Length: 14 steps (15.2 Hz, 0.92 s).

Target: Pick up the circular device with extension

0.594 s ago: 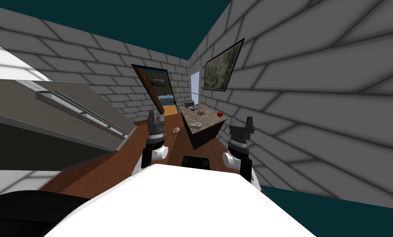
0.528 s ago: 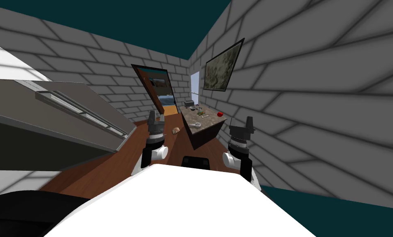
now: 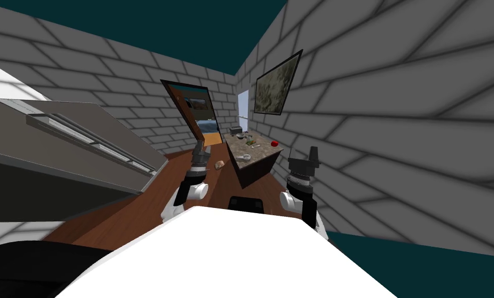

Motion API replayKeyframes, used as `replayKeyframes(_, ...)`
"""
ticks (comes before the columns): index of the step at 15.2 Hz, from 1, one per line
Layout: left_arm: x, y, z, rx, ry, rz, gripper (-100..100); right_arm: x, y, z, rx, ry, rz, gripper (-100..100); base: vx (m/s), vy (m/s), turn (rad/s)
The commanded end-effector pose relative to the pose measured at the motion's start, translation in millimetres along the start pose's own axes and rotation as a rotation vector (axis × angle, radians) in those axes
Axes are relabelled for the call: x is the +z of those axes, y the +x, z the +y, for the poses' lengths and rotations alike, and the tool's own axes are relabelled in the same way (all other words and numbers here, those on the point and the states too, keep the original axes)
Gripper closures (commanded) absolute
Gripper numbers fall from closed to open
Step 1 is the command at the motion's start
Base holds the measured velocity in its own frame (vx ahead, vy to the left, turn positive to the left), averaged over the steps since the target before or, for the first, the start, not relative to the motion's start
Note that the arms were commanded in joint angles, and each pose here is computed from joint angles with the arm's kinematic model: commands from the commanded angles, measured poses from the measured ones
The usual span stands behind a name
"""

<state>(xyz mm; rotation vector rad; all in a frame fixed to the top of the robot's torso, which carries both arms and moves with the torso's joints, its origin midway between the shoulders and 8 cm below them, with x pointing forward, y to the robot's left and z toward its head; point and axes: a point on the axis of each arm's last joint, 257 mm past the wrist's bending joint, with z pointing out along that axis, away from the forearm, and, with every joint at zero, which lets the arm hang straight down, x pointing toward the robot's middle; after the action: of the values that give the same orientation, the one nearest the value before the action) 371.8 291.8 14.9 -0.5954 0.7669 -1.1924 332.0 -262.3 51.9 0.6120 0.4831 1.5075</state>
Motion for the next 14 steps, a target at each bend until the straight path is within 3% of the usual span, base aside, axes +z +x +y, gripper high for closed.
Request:
replayKeyframes(1,2.4,2.4,18.6,-0.013,-0.053,0.028,-100,0.0,0.0,0.0,0.0,0.0,0.0,0,0.014,-0.048,-0.041)
replayKeyframes(14,1.8,2.1,93.0,-0.055,-0.293,0.101,-100,0.0,0.0,0.0,0.0,0.0,0.0,0,0.015,-0.04,-0.037)
